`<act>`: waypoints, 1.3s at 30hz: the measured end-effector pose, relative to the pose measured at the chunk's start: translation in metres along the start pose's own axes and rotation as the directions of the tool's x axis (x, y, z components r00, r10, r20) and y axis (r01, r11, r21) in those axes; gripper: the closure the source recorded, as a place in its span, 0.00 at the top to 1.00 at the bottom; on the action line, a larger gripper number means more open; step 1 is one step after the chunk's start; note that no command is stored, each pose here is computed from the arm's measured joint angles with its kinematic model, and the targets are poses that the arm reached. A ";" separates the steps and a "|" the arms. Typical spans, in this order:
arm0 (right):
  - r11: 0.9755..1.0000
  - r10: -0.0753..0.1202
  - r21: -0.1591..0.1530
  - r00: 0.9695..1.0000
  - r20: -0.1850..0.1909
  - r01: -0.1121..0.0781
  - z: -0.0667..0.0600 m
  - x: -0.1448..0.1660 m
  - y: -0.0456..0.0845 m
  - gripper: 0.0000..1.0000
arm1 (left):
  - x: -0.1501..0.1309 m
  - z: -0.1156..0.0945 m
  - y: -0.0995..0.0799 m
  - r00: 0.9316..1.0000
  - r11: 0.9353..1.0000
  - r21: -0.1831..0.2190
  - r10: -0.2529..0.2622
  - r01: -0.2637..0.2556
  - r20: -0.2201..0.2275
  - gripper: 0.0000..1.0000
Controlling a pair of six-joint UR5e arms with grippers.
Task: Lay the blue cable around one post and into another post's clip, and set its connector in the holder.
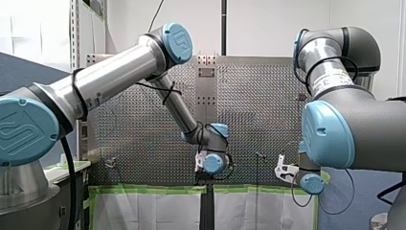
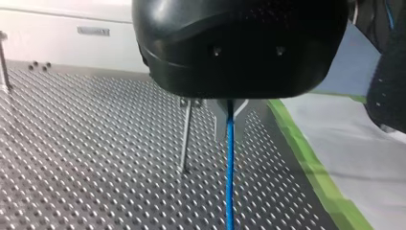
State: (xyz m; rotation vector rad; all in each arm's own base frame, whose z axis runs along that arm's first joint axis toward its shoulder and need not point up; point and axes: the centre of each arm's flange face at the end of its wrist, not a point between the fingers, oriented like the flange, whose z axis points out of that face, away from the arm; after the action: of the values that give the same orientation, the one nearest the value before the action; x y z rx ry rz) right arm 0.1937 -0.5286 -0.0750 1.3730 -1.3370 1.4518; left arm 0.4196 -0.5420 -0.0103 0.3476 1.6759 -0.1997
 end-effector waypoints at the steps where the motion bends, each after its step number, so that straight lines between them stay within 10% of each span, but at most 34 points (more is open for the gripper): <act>1: 1.000 0.000 -0.006 1.000 -0.001 0.000 0.000 0.000 0.001 0.00 | -0.001 -0.001 -0.003 1.000 1.000 0.004 -0.003 0.003 0.007 0.00; 12: 0.997 0.026 -0.071 1.000 -0.015 -0.027 0.001 0.004 0.017 0.00 | 0.015 -0.001 -0.029 1.000 0.999 0.030 -0.013 0.013 0.001 0.00; 26: 0.984 0.089 -0.151 0.995 -0.034 -0.093 0.005 0.012 0.053 0.00 | 0.012 0.015 -0.049 0.999 0.998 0.050 -0.044 0.044 0.012 0.00; 39: 0.976 0.103 -0.186 0.994 -0.044 -0.109 0.020 0.023 0.075 0.00 | 0.027 0.014 -0.076 0.998 0.994 0.088 -0.066 0.067 -0.013 0.00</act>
State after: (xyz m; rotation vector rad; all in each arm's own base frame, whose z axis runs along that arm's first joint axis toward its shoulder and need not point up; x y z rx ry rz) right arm 0.1226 -0.5667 -0.0696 1.1656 -1.5036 1.3723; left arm 0.4044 -0.6147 -0.0438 0.3599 1.6937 -0.3232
